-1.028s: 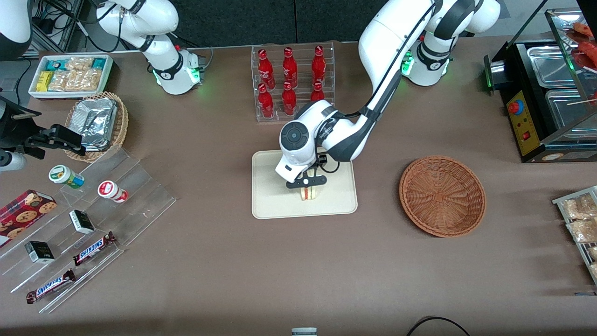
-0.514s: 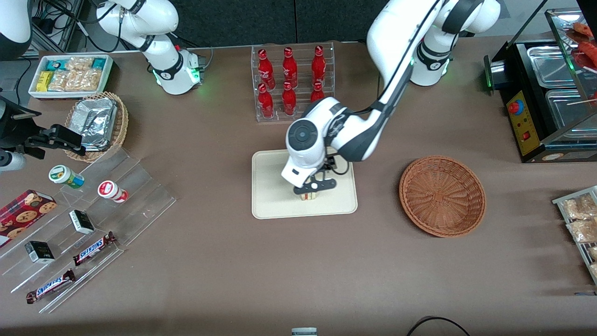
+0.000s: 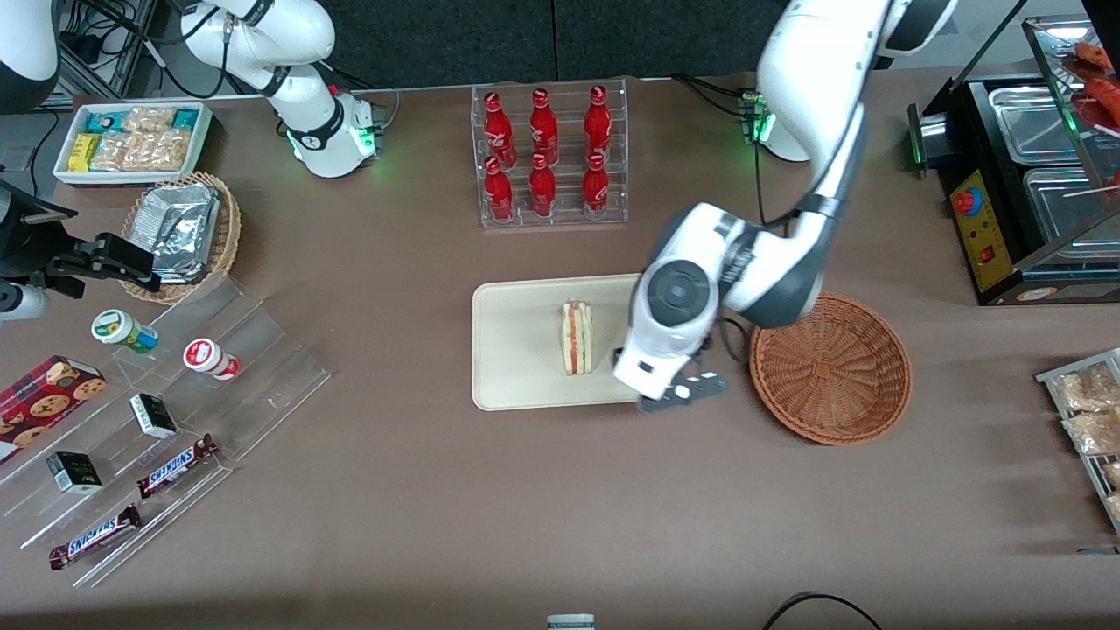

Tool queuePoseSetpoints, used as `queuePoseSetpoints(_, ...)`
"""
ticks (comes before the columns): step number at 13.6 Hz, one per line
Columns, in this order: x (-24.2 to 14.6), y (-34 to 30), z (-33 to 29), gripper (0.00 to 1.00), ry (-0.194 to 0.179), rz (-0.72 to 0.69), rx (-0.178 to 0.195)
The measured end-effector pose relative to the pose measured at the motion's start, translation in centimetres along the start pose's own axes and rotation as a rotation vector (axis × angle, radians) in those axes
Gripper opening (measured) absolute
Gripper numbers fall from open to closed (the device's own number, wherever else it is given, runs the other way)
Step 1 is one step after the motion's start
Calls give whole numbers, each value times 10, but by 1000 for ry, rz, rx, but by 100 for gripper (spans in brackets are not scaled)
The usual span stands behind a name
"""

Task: Place sandwich from basket to tray

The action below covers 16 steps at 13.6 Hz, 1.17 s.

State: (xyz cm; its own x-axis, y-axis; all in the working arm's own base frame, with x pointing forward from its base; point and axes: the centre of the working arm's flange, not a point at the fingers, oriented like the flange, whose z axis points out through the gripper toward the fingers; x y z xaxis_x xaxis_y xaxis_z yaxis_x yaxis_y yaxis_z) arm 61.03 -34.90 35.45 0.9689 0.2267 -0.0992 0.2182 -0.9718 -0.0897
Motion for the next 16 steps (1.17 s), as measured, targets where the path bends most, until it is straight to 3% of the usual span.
queuePoseSetpoints(6,36,-106,-66,100,-12,-65,-42)
queuePoseSetpoints(12,30,-215,-123,100,-88,127,-49)
queuePoseSetpoints(16,4,-268,-165,100,-132,126,-47)
